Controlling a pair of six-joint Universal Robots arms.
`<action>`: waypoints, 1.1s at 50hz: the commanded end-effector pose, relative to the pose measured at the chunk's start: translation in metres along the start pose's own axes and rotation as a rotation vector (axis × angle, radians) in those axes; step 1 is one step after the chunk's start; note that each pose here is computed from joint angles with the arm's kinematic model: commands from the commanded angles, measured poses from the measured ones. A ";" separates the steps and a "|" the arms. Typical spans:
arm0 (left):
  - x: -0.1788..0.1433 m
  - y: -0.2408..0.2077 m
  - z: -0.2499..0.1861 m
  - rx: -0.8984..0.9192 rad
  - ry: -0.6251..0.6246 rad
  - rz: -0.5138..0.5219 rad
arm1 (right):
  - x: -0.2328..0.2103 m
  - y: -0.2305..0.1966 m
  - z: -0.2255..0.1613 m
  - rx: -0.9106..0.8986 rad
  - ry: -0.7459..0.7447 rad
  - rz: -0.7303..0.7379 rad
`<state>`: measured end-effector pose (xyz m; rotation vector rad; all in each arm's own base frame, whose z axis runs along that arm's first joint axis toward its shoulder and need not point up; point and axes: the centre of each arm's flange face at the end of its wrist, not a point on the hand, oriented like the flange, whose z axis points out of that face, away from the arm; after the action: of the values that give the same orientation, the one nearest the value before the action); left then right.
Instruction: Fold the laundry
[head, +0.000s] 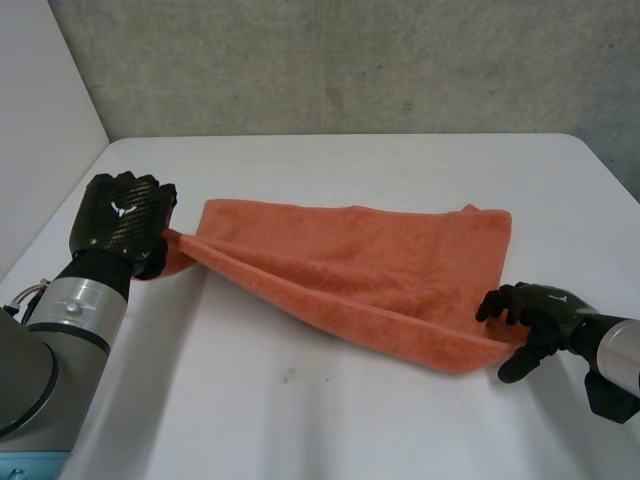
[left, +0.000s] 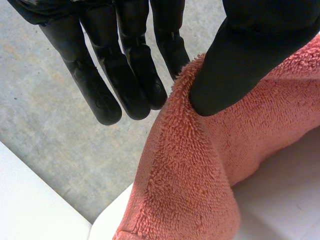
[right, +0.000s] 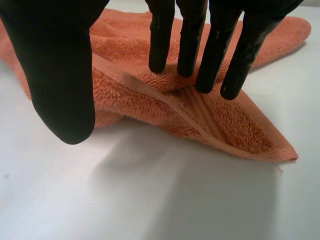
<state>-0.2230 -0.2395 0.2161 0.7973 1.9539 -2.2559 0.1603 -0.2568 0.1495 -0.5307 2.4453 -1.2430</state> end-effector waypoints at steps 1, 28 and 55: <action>0.000 0.001 0.000 -0.003 0.001 0.000 | 0.004 0.010 0.014 0.008 -0.002 -0.011; -0.063 -0.127 -0.034 0.123 -0.078 0.018 | -0.036 -0.176 -0.147 0.477 0.257 -0.422; -0.029 0.003 0.102 -0.274 0.090 0.244 | -0.029 -0.177 0.033 0.326 0.361 -0.658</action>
<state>-0.2246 -0.3165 0.2125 1.0361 2.1610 -1.7194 0.2160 -0.3204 0.2388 -1.2555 2.4775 -1.6932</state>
